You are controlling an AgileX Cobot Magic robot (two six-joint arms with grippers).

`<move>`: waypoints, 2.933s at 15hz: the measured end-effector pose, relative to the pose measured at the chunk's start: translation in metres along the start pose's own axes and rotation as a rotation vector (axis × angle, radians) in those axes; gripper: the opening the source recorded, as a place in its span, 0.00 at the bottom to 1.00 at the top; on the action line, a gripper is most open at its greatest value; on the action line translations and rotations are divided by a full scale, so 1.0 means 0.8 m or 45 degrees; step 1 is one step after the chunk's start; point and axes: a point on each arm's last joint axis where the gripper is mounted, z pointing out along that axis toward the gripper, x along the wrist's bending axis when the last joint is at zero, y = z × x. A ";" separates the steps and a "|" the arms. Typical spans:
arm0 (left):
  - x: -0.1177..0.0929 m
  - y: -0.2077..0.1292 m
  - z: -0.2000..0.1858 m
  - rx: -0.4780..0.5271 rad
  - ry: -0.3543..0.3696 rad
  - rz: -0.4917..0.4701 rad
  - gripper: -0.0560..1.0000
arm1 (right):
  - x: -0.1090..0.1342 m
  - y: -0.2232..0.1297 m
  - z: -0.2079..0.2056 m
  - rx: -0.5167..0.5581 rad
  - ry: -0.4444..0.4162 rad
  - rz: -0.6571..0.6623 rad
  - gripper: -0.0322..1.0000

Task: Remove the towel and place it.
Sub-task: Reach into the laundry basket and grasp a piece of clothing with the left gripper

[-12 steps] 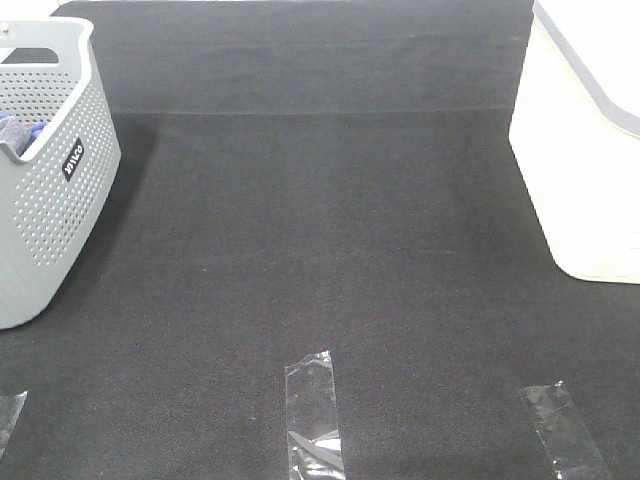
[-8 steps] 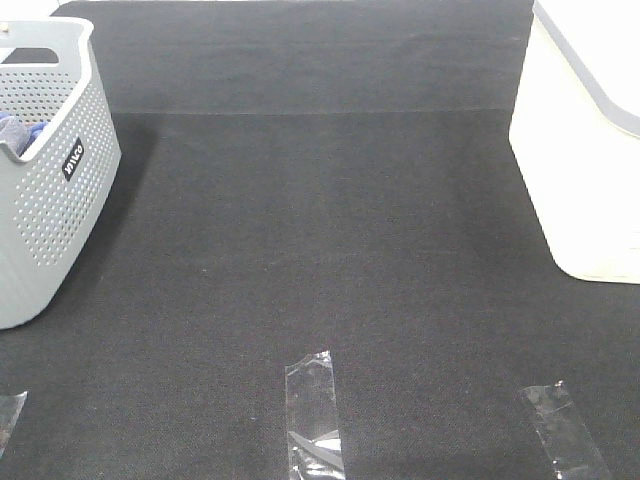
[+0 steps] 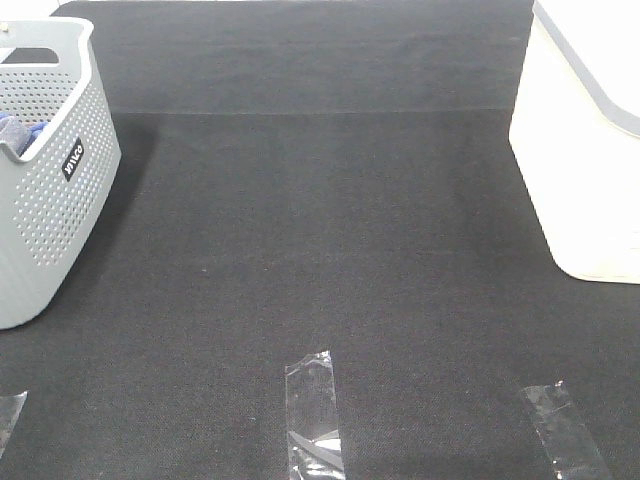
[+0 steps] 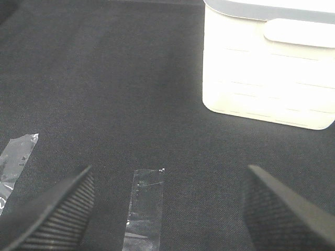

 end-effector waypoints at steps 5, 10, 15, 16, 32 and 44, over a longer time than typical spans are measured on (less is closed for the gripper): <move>0.000 0.000 0.000 0.000 0.000 0.000 0.76 | 0.000 0.000 0.000 0.000 0.000 0.000 0.74; 0.000 0.000 0.000 0.000 0.000 0.000 0.76 | 0.000 0.000 0.000 0.000 0.000 0.000 0.74; 0.000 0.000 0.000 0.000 0.000 0.000 0.76 | 0.000 0.000 0.000 0.000 0.000 0.000 0.74; 0.000 0.000 0.000 0.000 0.000 0.000 0.76 | 0.000 0.000 0.000 0.000 0.000 0.000 0.74; 0.000 0.000 0.000 0.000 0.000 0.000 0.76 | 0.000 0.000 0.000 0.000 0.000 0.000 0.74; 0.000 0.000 0.000 0.000 0.000 0.000 0.76 | 0.000 0.000 0.000 0.000 0.000 0.000 0.74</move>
